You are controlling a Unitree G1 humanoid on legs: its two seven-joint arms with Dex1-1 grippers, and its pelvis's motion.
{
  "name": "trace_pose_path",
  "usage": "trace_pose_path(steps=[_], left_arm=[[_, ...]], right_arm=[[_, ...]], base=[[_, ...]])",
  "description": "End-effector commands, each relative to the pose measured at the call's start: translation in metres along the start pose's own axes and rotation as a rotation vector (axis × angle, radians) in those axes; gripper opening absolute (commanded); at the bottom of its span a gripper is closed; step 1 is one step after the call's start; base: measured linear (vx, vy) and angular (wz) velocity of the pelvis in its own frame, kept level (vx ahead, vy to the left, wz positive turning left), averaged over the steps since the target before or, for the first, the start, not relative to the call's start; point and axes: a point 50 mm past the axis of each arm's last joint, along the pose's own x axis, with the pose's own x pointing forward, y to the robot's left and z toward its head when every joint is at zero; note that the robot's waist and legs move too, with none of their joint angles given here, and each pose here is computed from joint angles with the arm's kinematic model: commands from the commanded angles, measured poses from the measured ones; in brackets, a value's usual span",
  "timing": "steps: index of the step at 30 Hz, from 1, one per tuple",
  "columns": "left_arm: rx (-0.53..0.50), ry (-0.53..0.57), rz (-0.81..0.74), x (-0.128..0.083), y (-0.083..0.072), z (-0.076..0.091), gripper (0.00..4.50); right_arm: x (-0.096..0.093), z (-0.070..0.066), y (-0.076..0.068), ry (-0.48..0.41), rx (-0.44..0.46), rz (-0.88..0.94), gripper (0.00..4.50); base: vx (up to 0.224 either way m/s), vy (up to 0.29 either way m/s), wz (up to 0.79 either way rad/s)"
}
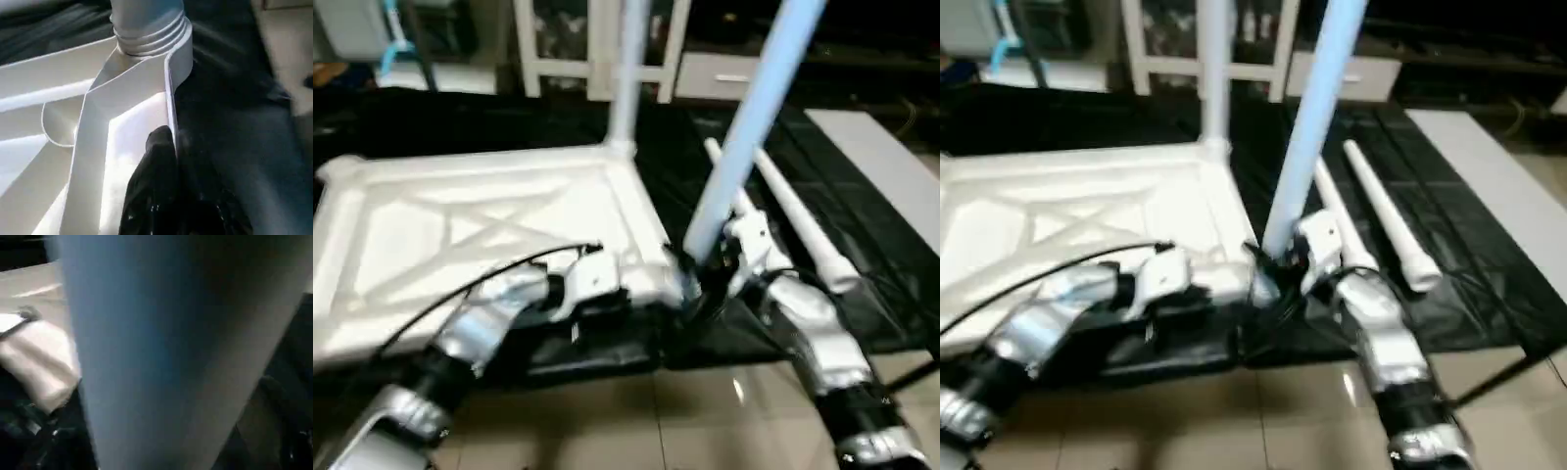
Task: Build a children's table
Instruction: Rotate leg to tighten
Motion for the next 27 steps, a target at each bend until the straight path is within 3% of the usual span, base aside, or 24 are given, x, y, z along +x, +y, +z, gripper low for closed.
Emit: trace_pose_path(steps=[1, 10, 21, 27], left_arm=[[-0.053, 0.064, -0.192, 0.01, -0.029, -0.018, 0.0], [-0.057, 0.028, -0.241, 0.007, -0.03, -0.014, 0.0], [-0.051, 0.035, -0.241, 0.005, -0.028, -0.014, 0.0], [-0.05, 0.035, -0.239, 0.005, -0.027, -0.014, 0.0]], right_arm=[[-0.019, -0.001, -0.005, 0.044, -0.011, 0.083, 3.47], [-0.036, -0.006, -0.008, 0.111, 0.041, 0.215, 3.47], [-0.043, -0.012, -0.005, 0.173, 0.067, 0.302, 2.53], [-0.038, -0.011, -0.009, 0.147, 0.071, 0.253, 2.11]], base=[[0.0, 0.0, 0.0], [0.0, 0.0, 0.0], [0.0, 0.0, 0.0], [0.0, 0.0, 0.0]])
